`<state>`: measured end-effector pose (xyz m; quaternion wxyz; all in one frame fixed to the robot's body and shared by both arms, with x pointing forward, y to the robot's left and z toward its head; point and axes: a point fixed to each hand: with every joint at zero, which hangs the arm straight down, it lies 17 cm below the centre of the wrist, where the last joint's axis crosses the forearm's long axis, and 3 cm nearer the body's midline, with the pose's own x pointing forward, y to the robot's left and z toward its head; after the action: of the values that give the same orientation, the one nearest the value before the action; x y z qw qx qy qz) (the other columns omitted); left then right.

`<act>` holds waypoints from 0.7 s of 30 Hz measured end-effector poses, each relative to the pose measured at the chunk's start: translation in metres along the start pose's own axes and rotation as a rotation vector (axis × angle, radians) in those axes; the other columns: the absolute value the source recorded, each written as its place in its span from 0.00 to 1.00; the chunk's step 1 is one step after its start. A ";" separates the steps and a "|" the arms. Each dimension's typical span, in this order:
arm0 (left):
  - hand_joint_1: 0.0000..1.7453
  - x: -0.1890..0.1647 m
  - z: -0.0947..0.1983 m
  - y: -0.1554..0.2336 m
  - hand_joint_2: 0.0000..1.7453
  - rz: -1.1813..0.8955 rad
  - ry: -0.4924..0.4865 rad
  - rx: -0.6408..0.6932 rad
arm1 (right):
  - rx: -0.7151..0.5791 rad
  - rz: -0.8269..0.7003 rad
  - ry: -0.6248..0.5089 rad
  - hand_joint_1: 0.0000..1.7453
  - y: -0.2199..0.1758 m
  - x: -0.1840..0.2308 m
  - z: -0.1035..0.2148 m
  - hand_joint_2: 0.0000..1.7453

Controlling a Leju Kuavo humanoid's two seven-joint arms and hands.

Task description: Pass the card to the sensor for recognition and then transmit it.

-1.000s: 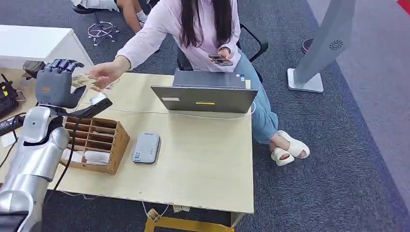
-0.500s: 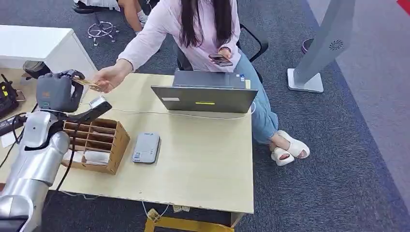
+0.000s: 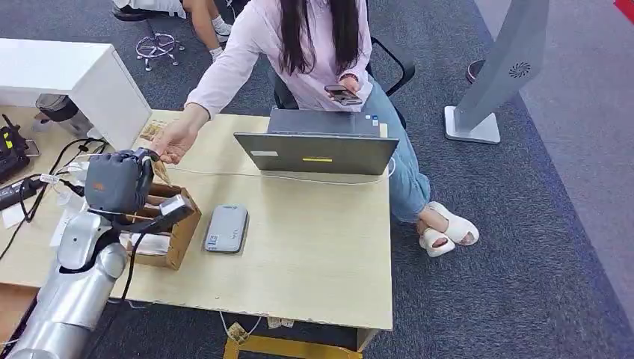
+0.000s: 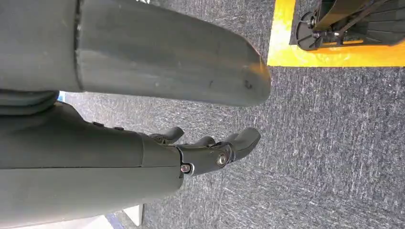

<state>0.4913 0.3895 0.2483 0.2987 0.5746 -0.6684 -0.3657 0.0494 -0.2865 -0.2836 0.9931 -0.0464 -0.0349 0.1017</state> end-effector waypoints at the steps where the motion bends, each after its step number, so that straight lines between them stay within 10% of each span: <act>1: 1.00 0.000 0.000 0.000 1.00 0.000 0.000 0.000 | 0.000 0.000 0.000 0.00 0.000 0.000 0.000 0.00; 21: 1.00 0.024 0.020 -0.016 1.00 0.043 -0.005 -0.029 | -0.003 0.006 0.001 0.00 -0.001 0.000 0.000 0.00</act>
<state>0.4795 0.3681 0.2237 0.3131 0.5547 -0.6760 -0.3706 0.0490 -0.2871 -0.2837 0.9928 -0.0480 -0.0346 0.1045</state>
